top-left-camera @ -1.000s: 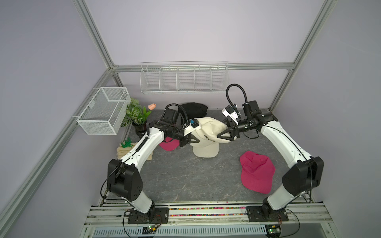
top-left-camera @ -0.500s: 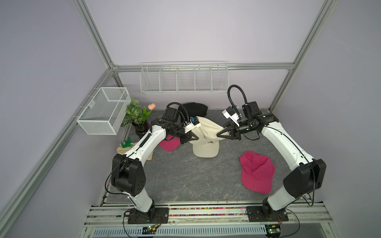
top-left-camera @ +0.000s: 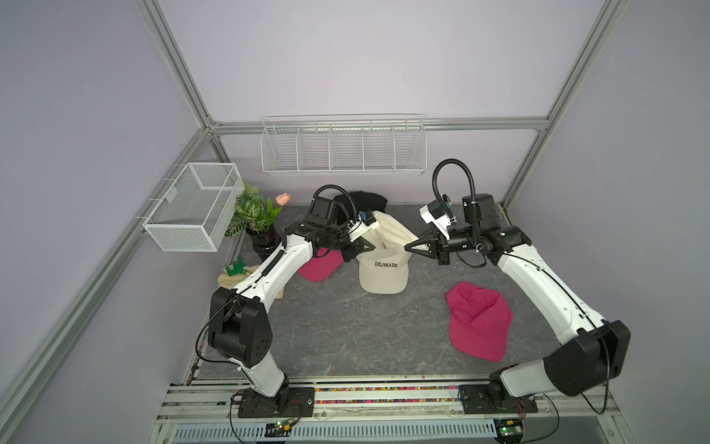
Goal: Stack the baseball caps by color
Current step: Pick up the baseball cap at the corner of the board.
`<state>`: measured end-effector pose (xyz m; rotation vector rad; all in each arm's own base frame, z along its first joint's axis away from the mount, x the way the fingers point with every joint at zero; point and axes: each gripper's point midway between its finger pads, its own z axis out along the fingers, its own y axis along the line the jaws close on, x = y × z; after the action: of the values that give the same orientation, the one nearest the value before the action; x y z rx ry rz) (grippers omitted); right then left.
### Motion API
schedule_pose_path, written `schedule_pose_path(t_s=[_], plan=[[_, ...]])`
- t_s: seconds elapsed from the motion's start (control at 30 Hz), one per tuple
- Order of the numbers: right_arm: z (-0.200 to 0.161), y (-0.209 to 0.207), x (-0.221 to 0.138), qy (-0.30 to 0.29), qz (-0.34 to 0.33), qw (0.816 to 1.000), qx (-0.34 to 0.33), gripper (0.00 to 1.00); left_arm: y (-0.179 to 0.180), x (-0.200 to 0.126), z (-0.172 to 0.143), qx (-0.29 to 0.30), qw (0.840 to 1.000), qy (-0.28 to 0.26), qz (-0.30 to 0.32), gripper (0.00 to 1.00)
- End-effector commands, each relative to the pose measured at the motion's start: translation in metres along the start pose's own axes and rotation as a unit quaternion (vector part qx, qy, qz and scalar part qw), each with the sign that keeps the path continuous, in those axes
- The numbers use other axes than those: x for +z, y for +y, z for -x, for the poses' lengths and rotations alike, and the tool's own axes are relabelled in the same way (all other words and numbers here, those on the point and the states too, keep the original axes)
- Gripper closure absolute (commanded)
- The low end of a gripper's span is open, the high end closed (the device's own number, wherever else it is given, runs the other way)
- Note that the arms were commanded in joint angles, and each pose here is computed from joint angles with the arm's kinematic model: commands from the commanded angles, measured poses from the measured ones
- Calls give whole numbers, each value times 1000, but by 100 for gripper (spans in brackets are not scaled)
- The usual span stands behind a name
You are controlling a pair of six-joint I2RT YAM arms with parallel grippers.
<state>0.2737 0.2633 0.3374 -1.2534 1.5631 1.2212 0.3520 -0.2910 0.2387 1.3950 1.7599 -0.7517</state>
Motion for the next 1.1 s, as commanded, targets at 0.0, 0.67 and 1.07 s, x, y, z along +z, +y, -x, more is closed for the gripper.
schedule_pose_path(t_s=[0.0,0.67,1.07], plan=[[23,29,-8,-39,19,999,-23,93,42,-9,-29,-49,994,39,90,100],[-17,-7,3,24,-63,998,7,94,51,-20,-24,-72,988,28,135,68],[-58,-32,0,107,-142,984,7,93,48,-68,-3,-71,969,-44,233,19]])
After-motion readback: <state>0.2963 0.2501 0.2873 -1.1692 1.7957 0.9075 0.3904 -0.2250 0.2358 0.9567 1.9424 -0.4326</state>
